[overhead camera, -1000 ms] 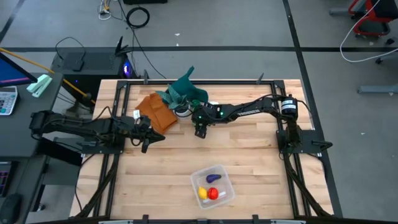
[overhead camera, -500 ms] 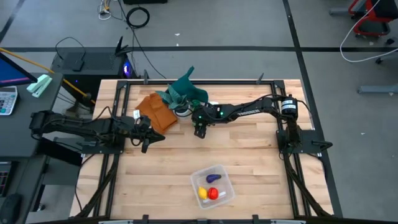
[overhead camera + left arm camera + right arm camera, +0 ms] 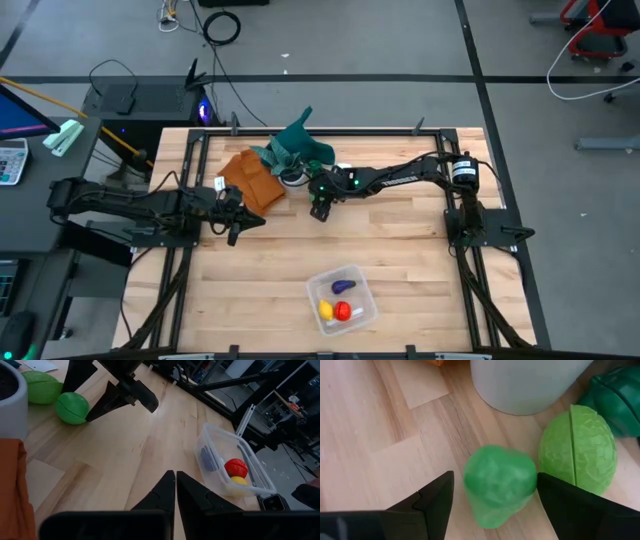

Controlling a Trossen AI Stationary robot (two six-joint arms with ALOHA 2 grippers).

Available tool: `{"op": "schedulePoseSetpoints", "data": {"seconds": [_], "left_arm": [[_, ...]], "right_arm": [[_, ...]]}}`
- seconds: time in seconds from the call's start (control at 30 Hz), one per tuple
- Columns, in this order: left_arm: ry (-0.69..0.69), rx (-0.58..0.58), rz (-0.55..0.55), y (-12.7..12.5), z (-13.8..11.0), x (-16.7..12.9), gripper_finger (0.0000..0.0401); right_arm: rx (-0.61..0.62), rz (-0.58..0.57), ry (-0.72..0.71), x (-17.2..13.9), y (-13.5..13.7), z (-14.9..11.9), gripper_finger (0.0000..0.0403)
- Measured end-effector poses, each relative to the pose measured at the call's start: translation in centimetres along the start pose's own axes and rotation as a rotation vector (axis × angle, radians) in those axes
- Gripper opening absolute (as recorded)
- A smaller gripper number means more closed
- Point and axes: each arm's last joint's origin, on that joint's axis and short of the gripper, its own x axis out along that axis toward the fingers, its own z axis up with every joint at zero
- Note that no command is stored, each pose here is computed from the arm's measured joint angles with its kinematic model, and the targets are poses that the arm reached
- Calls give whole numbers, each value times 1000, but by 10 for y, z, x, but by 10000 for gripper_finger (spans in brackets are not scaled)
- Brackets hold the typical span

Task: Pick and placing Produce into tupperware
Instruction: Put the pear into the transparent bin

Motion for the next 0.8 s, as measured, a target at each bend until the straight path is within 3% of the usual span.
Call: {"op": "schedulePoseSetpoints", "data": {"seconds": [0.3,0.5,0.8], "left_arm": [[0,0,0,0,0,0,14],[0,0,0,0,0,0,24],[-5,-6,-3,0,0,0,13]], "right_arm": [[21,1,1,0,1,0,245],[46,2,40,16,3,-9,243],[11,-9,28,17,14,-12,241]]}}
